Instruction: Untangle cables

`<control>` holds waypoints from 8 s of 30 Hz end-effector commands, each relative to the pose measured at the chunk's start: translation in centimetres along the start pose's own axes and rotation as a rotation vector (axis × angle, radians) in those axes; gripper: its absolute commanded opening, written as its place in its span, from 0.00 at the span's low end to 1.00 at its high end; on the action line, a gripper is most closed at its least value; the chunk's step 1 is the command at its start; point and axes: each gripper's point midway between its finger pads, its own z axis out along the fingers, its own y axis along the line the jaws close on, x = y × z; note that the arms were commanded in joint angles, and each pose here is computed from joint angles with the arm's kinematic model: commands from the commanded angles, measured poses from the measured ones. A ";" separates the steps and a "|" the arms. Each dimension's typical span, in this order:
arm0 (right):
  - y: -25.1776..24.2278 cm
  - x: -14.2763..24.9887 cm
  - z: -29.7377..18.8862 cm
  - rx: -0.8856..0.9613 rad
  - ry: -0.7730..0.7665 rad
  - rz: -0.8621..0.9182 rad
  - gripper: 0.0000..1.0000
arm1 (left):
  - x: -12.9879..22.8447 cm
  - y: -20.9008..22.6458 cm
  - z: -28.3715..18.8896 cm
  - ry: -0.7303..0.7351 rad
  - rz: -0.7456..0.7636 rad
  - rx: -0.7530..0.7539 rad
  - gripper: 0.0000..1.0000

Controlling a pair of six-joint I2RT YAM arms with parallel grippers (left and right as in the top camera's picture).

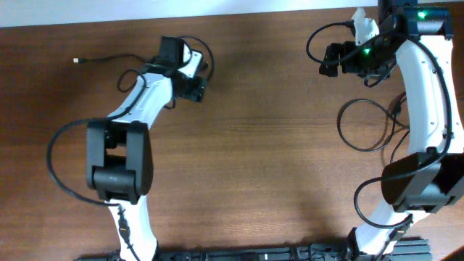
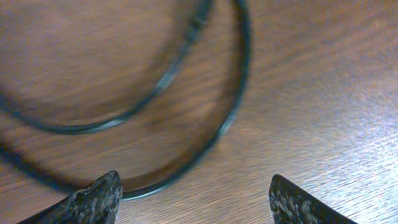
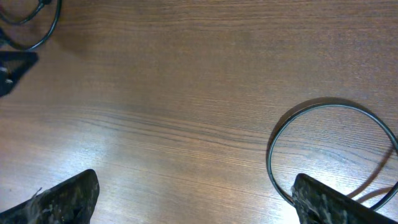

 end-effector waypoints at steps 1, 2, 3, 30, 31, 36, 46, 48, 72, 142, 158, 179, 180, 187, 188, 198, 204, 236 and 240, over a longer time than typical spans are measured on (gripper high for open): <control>0.4 0.3 0.1 -0.013 0.010 -0.013 0.98 | 0.3 -1.4 1.4 0.025 0.044 0.013 0.76; 0.4 0.3 0.1 -0.013 0.010 -0.013 0.98 | 0.4 -1.5 1.5 0.029 0.045 0.014 0.75; 0.4 0.3 0.1 -0.013 0.011 -0.013 0.98 | 0.7 -1.5 1.8 0.036 0.045 0.016 0.75; 0.3 0.4 0.1 -0.006 0.016 -0.012 0.98 | 3.4 -2.3 4.2 0.120 0.048 0.036 0.67; 0.2 0.4 0.1 -0.001 0.016 -0.012 0.98 | 3.5 -2.7 4.1 0.127 0.054 0.041 0.58; -0.4 0.5 0.1 0.038 0.018 -0.012 0.98 | 4.5 -6.5 3.9 0.174 0.054 0.147 0.00; -2.0 0.5 0.0 0.127 0.022 -0.012 0.98 | 1.9 -16.0 -1.2 0.151 0.131 0.405 0.00; -2.1 0.5 0.0 0.133 0.022 -0.012 0.98 | 0.0 -17.7 -3.5 0.090 0.139 0.498 0.00; 1.8 1.6 4.2 -0.035 0.131 -0.030 0.98 | -1.8 -2.8 -10.8 0.043 -0.108 0.167 0.57; 6.4 12.0 23.7 0.371 0.078 0.238 0.12 | 3.8 5.4 -11.8 0.210 -0.317 -0.017 0.96; 0.3 1.1 7.4 0.411 -0.202 0.193 0.04 | 3.6 5.0 -11.8 0.205 -0.319 0.006 0.96; -13.1 0.8 -10.1 0.342 -0.461 0.533 0.37 | 3.6 5.0 -11.8 0.205 -0.319 0.005 0.96; -12.3 0.9 -9.0 0.297 -0.422 0.528 0.40 | 3.6 5.0 -11.8 0.205 -0.319 0.006 0.95; -9.5 2.9 -2.4 0.184 -0.150 0.504 0.57 | 3.6 5.0 -11.8 0.205 -0.319 0.006 0.96; -9.2 3.3 -1.2 0.185 -0.101 0.466 0.58 | 3.6 5.0 -11.8 0.205 -0.319 0.006 0.95; -7.1 6.9 9.5 0.114 0.312 -0.025 0.75 | 3.5 4.9 -11.7 0.203 -0.315 0.006 0.96; -7.2 6.9 13.3 0.127 0.363 -0.114 0.76 | 3.6 4.9 -11.8 0.205 -0.315 0.006 0.96; -8.0 9.0 19.3 0.089 0.330 -0.110 0.50 | 3.4 4.9 -11.7 0.198 -0.314 0.004 0.96; -8.0 9.2 19.2 0.090 0.339 -0.103 0.43 | 3.4 4.9 -11.7 0.199 -0.314 0.004 0.96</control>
